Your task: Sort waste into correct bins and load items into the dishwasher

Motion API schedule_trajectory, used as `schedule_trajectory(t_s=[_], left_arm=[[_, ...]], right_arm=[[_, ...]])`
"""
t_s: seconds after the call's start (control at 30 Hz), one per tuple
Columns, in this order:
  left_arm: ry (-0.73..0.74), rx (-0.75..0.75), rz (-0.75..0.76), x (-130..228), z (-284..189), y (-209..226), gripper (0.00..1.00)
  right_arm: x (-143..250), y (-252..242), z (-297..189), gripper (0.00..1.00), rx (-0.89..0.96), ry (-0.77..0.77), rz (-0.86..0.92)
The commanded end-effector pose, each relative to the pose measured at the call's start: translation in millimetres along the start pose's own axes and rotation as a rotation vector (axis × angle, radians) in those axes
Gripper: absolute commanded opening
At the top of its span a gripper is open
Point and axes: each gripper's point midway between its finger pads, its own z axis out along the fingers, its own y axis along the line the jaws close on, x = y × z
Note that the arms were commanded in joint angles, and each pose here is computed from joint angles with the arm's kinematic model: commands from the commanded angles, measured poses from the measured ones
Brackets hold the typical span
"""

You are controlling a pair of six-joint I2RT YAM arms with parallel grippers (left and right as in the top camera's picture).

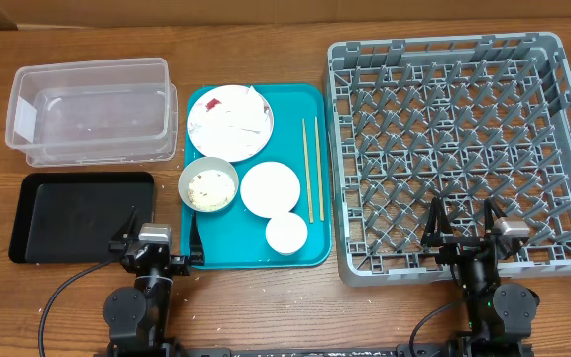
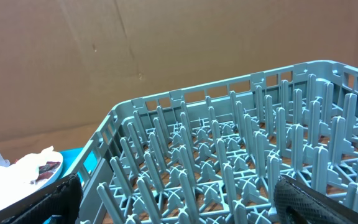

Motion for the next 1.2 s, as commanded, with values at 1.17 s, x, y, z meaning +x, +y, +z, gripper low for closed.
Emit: schedule_trajectory(t_s=[1.17], left_arm=[[-0.038,-0.014,0.018,-7.6,-0.1,2.7,1.0]], right_arm=[[-2.8,1.8,0.2,1.0,-0.01,-0.022,-0.003]])
